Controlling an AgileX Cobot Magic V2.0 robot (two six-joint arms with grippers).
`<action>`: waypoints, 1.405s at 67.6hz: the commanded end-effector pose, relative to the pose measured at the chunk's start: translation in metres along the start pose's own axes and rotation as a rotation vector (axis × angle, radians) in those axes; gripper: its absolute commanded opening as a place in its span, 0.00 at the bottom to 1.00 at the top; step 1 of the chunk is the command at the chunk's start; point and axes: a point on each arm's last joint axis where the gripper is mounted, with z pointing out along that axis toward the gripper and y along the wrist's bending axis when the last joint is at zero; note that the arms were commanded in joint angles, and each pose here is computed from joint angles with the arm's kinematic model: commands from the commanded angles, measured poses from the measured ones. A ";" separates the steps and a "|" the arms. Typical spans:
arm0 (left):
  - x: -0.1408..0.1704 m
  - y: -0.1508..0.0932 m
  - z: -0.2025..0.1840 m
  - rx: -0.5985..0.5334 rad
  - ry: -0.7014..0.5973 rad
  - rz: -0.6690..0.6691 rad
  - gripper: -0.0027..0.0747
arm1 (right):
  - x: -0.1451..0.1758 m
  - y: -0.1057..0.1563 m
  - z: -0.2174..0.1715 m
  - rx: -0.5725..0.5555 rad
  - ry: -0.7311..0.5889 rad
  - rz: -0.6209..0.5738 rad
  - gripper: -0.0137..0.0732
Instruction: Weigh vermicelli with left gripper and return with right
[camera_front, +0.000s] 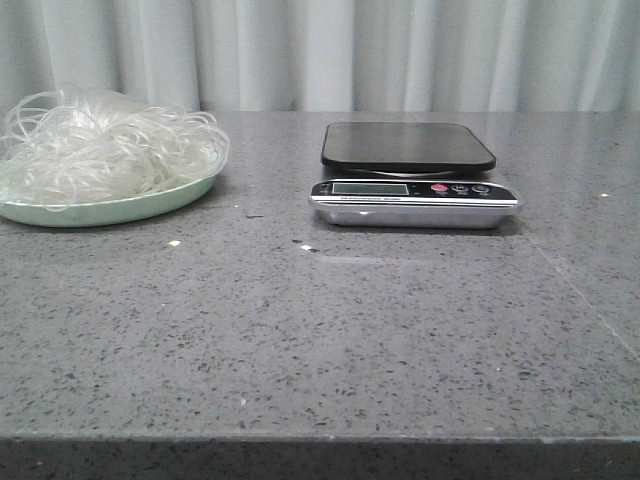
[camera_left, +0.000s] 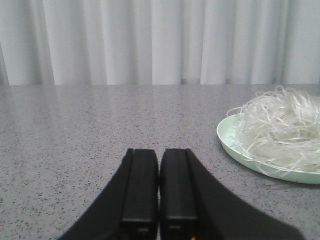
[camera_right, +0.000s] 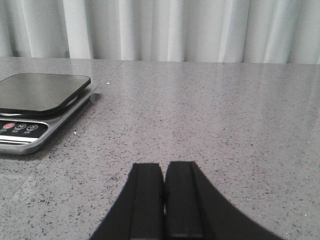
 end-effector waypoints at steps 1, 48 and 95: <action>-0.008 0.001 -0.002 -0.010 -0.109 -0.012 0.21 | -0.011 0.000 -0.002 0.006 -0.109 -0.009 0.33; -0.057 0.004 -0.013 -0.033 -0.393 -0.028 0.21 | -0.011 0.000 -0.002 0.006 -0.109 -0.009 0.33; -0.155 0.003 0.041 0.015 -0.037 -0.040 0.21 | -0.011 0.000 -0.002 0.006 -0.109 -0.009 0.33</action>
